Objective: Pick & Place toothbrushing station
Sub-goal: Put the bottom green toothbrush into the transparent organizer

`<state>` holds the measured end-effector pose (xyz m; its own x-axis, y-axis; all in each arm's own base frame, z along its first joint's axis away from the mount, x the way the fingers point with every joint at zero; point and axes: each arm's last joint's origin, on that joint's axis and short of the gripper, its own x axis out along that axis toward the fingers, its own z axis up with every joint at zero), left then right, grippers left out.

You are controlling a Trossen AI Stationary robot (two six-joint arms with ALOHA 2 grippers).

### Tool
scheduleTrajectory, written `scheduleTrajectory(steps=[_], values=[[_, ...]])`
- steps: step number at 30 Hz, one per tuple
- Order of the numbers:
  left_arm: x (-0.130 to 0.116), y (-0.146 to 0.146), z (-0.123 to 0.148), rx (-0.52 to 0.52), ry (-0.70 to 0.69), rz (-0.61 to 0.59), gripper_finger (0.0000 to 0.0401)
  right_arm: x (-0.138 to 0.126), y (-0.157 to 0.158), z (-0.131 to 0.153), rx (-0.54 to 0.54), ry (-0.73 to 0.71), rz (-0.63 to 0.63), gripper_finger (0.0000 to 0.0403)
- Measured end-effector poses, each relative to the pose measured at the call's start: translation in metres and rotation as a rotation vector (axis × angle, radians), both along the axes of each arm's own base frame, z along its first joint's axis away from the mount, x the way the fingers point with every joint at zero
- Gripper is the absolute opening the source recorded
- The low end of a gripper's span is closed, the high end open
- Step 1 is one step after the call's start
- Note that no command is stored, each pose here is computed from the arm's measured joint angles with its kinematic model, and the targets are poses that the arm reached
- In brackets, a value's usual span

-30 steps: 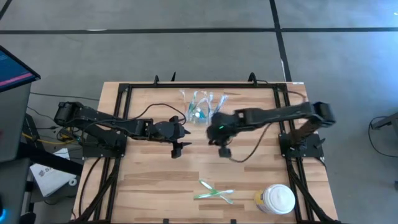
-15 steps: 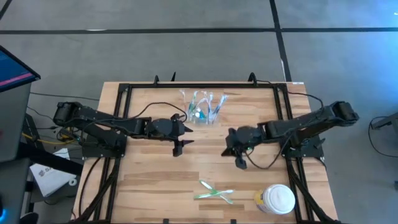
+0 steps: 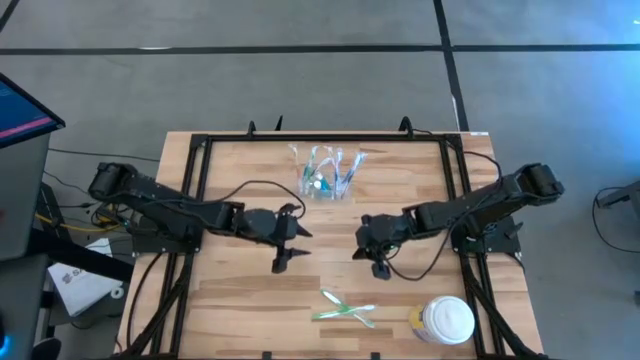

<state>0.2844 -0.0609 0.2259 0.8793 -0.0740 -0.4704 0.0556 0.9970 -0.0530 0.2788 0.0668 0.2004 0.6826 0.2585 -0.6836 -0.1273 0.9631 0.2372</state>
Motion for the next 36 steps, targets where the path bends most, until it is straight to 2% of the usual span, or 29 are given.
scheduleTrajectory(steps=[8, 18, 25, 36], values=[[0.017, -0.028, -0.027, -0.067, -0.014, -0.044, 0.0218, 0.002, -0.008, 0.001, 0.001, -0.009, -0.028, 0.0001], [0.027, -0.041, -0.055, -0.226, 0.084, -0.034, 0.0218, 0.003, -0.012, 0.001, -0.017, -0.016, -0.025, 0.0001], [0.046, -0.071, -0.057, -0.228, 0.088, -0.101, 0.0218, 0.004, -0.016, 0.001, -0.019, -0.017, -0.042, 0.0001], [0.072, -0.106, -0.079, -0.193, 0.128, -0.161, 0.0218, 0.003, -0.028, -0.002, -0.027, 0.021, -0.081, 0.0001]])
